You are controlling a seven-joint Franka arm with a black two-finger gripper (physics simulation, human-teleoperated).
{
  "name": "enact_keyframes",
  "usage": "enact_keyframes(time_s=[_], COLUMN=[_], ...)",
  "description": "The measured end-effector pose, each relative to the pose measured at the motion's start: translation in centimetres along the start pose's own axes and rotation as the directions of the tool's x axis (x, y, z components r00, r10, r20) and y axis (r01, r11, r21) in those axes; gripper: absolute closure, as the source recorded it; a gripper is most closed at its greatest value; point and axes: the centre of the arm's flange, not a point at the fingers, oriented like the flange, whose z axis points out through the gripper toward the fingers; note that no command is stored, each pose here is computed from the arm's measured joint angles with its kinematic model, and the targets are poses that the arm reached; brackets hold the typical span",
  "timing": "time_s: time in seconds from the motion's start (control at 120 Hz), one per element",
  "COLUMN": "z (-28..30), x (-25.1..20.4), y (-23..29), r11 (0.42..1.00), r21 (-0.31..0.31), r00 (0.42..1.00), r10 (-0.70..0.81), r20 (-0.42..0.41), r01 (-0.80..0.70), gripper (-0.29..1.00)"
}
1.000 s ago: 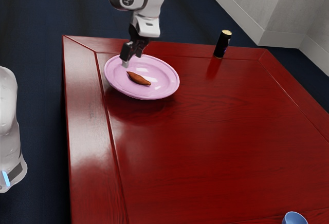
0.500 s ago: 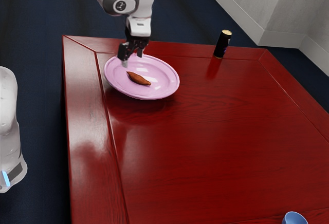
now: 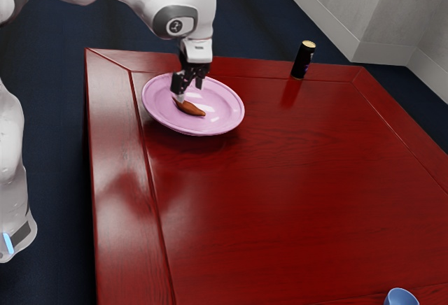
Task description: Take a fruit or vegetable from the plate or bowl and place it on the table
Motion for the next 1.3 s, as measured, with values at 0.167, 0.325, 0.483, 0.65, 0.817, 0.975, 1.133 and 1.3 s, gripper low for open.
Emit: enact_keyframes(time_s=[0.167,0.325,0.483,0.65,0.817,0.975,1.133,1.3], z=[1.9,3.2,4.0,4.7,5.2,5.6,5.6,5.6], x=[0.5,0.6,0.6,0.2,0.3,0.4,0.4,0.4], y=[-0.5,-0.9,-1.2,-1.5,-1.5,-1.6,-1.6,-1.6], r11=[1.0,1.0,1.0,0.999,0.999,0.999,0.998,0.998], r21=[-0.015,-0.026,-0.03,-0.038,-0.045,-0.052,-0.055,-0.056], r00=[1.0,1.0,1.0,1.0,1.0,1.0,1.0,1.0], r10=[0.001,-0.001,-0.003,-0.008,-0.009,-0.011,-0.015,-0.018], r20=[0.001,0.0,-0.001,0.005,0.005,0.002,-0.004,-0.009], r01=[-0.001,0.001,0.003,0.009,0.009,0.011,0.015,0.018], gripper=[0.0,0.0,0.0,0.0,0.03,0.07,0.15,0.31])
